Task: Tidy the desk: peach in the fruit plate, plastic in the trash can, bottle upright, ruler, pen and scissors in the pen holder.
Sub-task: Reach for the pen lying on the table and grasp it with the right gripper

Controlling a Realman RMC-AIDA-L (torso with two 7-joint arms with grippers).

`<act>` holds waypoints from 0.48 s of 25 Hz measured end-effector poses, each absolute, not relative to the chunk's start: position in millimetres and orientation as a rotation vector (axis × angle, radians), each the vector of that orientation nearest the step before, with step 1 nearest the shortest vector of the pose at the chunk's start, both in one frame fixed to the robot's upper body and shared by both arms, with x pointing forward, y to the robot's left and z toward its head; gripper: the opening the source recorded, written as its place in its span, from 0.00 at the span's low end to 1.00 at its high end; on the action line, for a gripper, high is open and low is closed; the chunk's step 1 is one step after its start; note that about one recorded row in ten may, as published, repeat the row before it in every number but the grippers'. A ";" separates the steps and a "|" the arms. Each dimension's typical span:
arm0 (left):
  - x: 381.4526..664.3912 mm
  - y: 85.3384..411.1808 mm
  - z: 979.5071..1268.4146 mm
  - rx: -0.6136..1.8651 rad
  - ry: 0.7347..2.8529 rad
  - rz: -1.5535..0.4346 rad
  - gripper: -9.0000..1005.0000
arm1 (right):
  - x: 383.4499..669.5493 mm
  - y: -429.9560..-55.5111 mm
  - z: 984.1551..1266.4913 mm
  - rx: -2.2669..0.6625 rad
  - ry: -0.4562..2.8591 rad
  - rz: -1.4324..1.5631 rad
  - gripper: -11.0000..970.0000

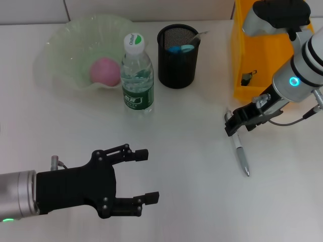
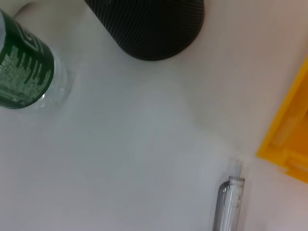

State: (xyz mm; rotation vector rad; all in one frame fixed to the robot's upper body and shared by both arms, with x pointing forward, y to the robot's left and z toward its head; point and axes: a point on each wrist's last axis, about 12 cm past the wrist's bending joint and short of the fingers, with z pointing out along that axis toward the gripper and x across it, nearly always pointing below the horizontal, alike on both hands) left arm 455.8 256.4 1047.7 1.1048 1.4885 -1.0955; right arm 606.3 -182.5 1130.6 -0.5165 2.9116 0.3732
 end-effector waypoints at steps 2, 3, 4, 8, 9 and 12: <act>455.8 256.2 1047.8 1.103 1.488 -1.095 0.86 | 607.6 -181.8 1129.3 -0.515 2.914 0.370 0.56; 455.9 256.2 1047.8 1.103 1.488 -1.095 0.86 | 608.1 -181.7 1128.5 -0.514 2.916 0.369 0.56; 455.9 256.2 1047.8 1.102 1.488 -1.095 0.86 | 608.6 -181.4 1127.7 -0.512 2.917 0.368 0.56; 456.4 256.0 1048.0 1.102 1.487 -1.094 0.86 | 610.3 -180.1 1127.0 -0.513 2.915 0.365 0.56; 456.4 256.0 1048.1 1.102 1.487 -1.094 0.86 | 610.4 -179.9 1127.0 -0.513 2.914 0.365 0.56; 456.5 256.1 1048.1 1.102 1.486 -1.094 0.86 | 610.8 -179.9 1127.2 -0.515 2.914 0.361 0.55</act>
